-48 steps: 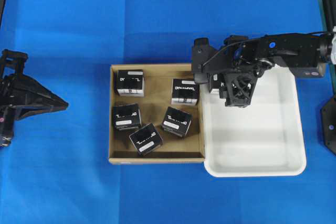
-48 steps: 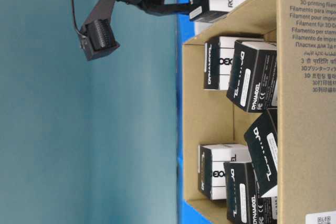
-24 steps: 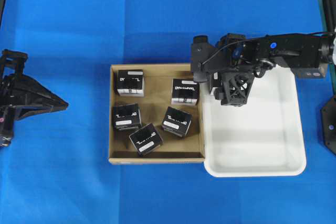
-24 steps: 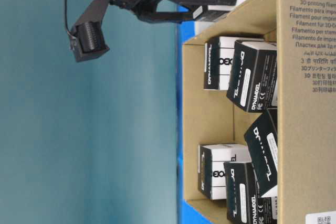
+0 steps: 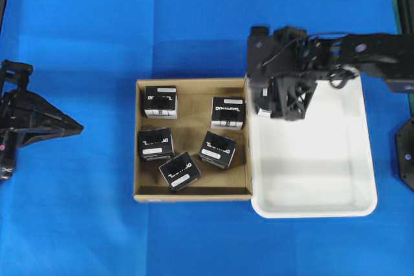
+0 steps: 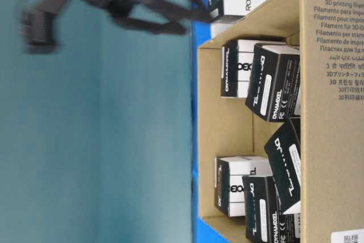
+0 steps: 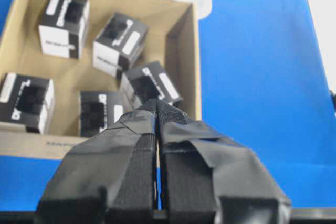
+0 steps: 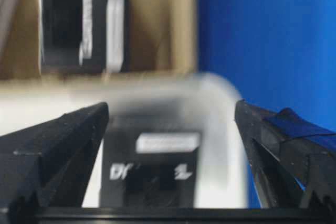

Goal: Pick a box that is randomly placed inside the cardboard box.
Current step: 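Open the right gripper to release the box in the tray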

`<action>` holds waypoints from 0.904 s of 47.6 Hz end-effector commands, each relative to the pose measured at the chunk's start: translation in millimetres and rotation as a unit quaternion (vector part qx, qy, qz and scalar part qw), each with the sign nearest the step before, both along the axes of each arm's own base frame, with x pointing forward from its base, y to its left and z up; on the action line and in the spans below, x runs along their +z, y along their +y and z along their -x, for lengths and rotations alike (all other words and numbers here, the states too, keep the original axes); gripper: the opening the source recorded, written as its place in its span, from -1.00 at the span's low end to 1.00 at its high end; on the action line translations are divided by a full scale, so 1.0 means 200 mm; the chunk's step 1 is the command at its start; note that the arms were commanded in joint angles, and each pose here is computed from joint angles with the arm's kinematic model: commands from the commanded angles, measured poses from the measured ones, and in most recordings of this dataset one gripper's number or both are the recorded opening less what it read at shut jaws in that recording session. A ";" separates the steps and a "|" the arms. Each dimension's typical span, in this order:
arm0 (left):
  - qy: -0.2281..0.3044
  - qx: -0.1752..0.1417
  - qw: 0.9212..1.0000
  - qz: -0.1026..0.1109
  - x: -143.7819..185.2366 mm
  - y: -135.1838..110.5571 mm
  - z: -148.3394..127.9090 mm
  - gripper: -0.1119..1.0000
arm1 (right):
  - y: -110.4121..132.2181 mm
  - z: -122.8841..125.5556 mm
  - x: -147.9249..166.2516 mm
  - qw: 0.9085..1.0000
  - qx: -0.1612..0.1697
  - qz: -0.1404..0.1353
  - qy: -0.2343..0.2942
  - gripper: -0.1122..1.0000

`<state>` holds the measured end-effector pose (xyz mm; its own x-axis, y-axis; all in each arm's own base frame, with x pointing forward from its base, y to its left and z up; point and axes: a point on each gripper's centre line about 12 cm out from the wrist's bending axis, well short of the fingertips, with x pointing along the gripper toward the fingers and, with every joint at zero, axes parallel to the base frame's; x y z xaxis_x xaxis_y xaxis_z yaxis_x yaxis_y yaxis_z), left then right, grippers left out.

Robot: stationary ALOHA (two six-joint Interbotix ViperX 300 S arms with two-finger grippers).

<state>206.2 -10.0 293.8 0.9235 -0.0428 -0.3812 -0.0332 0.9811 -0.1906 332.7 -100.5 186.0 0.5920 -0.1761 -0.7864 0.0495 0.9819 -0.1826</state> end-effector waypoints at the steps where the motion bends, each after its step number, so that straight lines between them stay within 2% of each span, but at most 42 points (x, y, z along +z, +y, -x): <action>1: -0.012 -0.001 1.000 0.000 0.04 0.00 -0.01 -0.85 | 0.01 0.00 0.14 0.998 0.000 0.015 -0.059 0.99; 10: -0.014 -0.007 1.000 -0.001 0.05 -0.01 -0.01 -0.85 | 0.07 0.02 0.33 0.990 0.014 0.031 -0.133 0.98; 20: -0.018 -0.007 1.000 -0.003 0.05 -0.01 -0.01 -0.85 | 0.17 0.03 0.43 0.983 0.035 0.030 -0.176 0.98; 31: -0.045 -0.009 0.999 -0.005 0.08 -0.01 -0.02 -0.85 | 0.28 0.00 0.49 0.978 0.068 0.027 -0.195 0.98; 38: -0.046 -0.008 0.999 -0.004 0.08 -0.01 -0.02 -0.85 | 0.33 -0.02 0.54 0.971 0.067 0.008 -0.230 0.98; 43: -0.047 -0.008 0.999 -0.004 0.09 -0.01 -0.02 -0.85 | 0.36 -0.02 0.60 0.961 0.054 -0.016 -0.270 0.98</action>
<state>208.0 -12.4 300.9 0.9445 -0.0547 -0.3238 -0.0067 0.9826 -0.1854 335.9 -31.4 290.0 0.8988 -0.0777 -0.4314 0.0104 0.9876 -0.1563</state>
